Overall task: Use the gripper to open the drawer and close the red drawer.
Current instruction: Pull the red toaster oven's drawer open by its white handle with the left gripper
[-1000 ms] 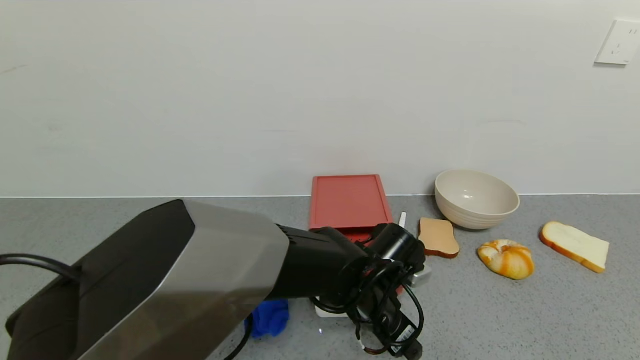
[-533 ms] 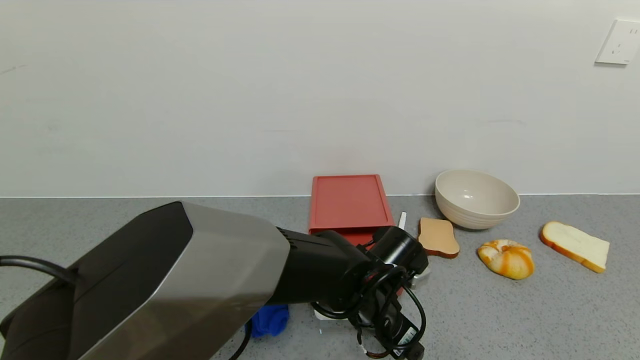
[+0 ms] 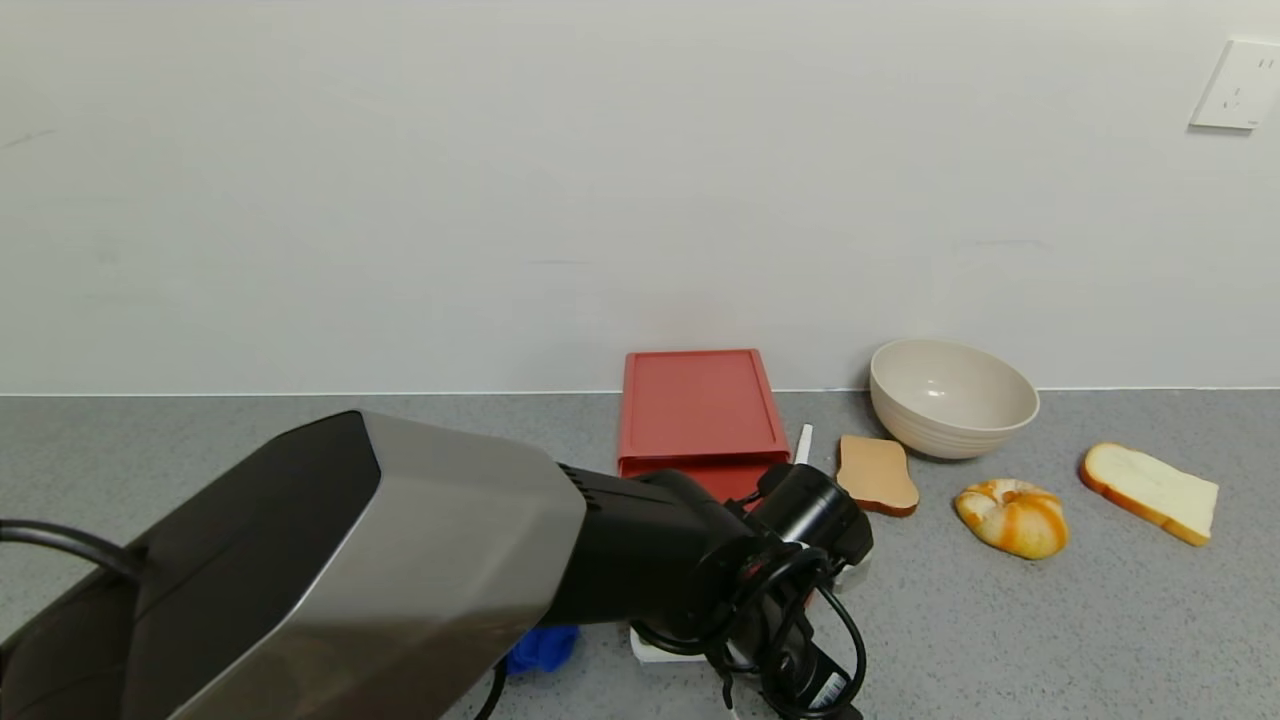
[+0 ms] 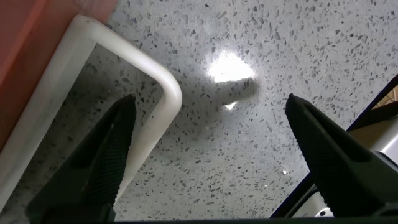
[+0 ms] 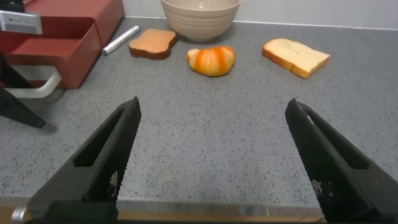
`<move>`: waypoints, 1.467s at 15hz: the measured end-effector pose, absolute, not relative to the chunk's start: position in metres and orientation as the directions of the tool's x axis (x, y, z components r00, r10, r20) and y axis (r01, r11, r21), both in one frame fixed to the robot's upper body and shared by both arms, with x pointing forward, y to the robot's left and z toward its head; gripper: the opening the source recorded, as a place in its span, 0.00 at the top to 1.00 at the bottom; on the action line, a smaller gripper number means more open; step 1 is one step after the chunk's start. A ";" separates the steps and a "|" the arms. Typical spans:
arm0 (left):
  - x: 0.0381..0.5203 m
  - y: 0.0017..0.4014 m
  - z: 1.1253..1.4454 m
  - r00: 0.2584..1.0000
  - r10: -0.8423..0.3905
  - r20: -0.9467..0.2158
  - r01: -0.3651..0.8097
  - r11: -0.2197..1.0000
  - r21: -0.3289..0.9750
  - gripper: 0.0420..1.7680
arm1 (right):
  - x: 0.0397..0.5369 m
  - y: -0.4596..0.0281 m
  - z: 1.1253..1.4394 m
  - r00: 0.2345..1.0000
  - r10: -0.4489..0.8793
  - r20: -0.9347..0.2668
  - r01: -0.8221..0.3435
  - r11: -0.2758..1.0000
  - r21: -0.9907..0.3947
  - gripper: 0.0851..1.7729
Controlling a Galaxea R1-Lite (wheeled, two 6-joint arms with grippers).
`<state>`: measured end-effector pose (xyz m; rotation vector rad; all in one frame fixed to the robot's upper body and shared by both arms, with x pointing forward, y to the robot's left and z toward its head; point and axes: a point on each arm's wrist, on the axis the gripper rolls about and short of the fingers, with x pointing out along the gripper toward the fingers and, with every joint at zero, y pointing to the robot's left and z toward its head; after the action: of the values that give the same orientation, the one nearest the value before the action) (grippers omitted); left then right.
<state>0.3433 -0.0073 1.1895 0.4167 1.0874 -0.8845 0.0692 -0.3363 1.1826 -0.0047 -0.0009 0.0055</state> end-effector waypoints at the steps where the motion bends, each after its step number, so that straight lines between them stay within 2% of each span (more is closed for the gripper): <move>1: 0.343 -0.007 1.190 0.181 -0.412 -0.893 0.791 0.601 -0.117 0.03 | 0.069 -0.336 1.183 1.000 0.006 0.001 -0.006 1.000 -0.005 0.04; 6: 0.342 -0.007 1.191 0.182 -0.413 -0.892 0.791 0.601 -0.117 0.03 | 0.069 -0.336 1.183 1.000 0.005 0.001 -0.005 1.000 -0.005 0.04; 11: 0.344 -0.007 1.199 0.269 -0.381 -0.885 0.782 0.623 -0.031 0.03 | 0.069 -0.336 1.183 1.000 0.005 0.001 -0.005 1.000 -0.005 0.04; 15: 0.344 -0.006 1.208 0.310 -0.374 -0.874 0.792 0.610 0.020 0.03 | 0.069 -0.336 1.183 1.000 0.005 0.001 -0.005 1.000 -0.005 0.04; 19: 0.335 0.005 1.234 0.311 -0.358 -0.880 0.792 0.610 0.032 0.03 | 0.069 -0.336 1.183 1.000 0.005 0.001 -0.005 1.000 -0.005 0.04; 22: 0.330 0.016 1.264 0.374 -0.368 -0.851 0.768 0.638 0.061 0.03 | 0.069 -0.336 1.183 1.000 0.006 0.001 -0.006 1.000 -0.005 0.04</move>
<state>0.3298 0.0158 1.2644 0.4976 0.9253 -0.7666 0.0691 -0.3363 1.1826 -0.0047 -0.0013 0.0057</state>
